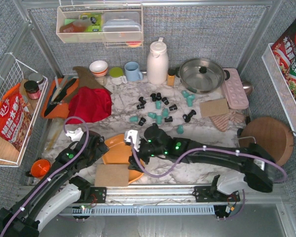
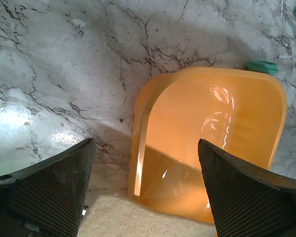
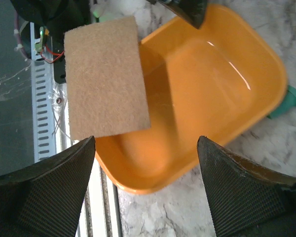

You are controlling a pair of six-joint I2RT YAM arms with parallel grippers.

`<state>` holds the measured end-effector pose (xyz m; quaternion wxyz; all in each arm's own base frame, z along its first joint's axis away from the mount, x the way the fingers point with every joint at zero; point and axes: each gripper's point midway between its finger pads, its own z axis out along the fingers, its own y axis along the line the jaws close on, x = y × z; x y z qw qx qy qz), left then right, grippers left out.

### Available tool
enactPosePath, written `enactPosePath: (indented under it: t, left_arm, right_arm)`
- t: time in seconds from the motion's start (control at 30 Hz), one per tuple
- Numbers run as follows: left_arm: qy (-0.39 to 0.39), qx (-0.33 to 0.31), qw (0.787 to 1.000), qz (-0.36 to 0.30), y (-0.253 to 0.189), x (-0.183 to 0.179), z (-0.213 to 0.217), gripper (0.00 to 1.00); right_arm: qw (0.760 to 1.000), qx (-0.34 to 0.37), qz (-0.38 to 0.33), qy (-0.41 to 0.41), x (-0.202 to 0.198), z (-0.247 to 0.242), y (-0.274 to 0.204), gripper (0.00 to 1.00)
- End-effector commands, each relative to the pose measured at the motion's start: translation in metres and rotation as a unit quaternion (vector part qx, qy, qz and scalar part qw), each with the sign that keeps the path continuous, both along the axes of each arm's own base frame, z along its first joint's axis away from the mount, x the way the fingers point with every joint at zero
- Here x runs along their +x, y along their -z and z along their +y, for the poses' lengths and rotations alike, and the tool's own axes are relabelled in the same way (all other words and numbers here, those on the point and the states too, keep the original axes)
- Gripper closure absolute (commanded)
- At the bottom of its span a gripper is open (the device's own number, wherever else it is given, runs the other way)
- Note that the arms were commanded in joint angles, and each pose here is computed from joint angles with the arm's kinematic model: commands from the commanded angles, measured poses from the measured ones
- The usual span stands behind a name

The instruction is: Mix the coffee capsules in the storage basket

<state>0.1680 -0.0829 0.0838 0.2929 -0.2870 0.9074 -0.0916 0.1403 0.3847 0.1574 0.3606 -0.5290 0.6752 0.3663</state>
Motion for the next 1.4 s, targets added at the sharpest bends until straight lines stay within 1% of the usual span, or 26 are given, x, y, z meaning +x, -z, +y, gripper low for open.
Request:
enactPosePath:
  t: [0.0,0.03,0.2,0.4,0.57,0.77,0.93,0.97,1.0,1.07,1.27,1.37]
  left_arm:
    - [-0.014,-0.006,1.000,-0.019,0.001,0.006,-0.001,0.07]
    - [-0.013,-0.007,1.000,-0.021,0.002,0.006,-0.002,0.07]
    - [-0.012,-0.004,0.999,-0.032,0.002,0.009,-0.002,0.07]
    - [-0.007,-0.002,0.999,-0.040,0.005,0.011,-0.002,0.07]
    - [-0.003,0.002,0.999,-0.051,0.001,0.014,-0.002,0.07]
    - [-0.002,0.007,0.998,-0.060,-0.002,0.016,0.000,0.07]
    - [-0.006,0.003,0.997,-0.071,-0.005,0.017,0.001,0.06]
    - [-0.005,0.000,0.997,-0.073,-0.006,0.017,0.000,0.06]
    - [0.001,-0.012,0.996,-0.084,-0.015,0.017,-0.002,0.06]
    - [0.001,-0.014,0.996,-0.085,-0.018,0.017,-0.002,0.06]
    - [0.010,0.003,0.997,-0.072,-0.027,0.014,0.000,0.06]
    - [0.016,-0.002,0.997,-0.070,-0.030,0.015,-0.003,0.06]
  right_arm:
    - [0.998,-0.004,0.011,-0.058,-0.012,0.029,0.012,0.11]
    - [0.998,-0.005,0.011,-0.064,-0.011,0.037,0.010,0.11]
    - [0.996,-0.052,0.017,-0.076,-0.013,0.051,0.040,0.11]
    - [0.993,-0.079,0.019,-0.089,-0.013,0.055,0.057,0.11]
    - [0.989,-0.099,0.036,-0.107,-0.016,0.058,0.073,0.11]
    - [0.985,-0.110,0.044,-0.122,-0.021,0.057,0.085,0.11]
    - [0.985,-0.103,0.043,-0.131,-0.025,0.055,0.084,0.13]
    - [0.986,-0.099,0.041,-0.128,-0.024,0.055,0.082,0.13]
    - [0.990,-0.098,0.022,-0.103,-0.015,0.051,0.082,0.13]
    - [0.991,-0.097,0.014,-0.092,-0.010,0.050,0.081,0.13]
    - [0.995,-0.101,-0.015,0.004,0.028,0.043,0.089,0.13]
    - [0.994,-0.099,-0.021,0.052,0.048,0.036,0.091,0.13]
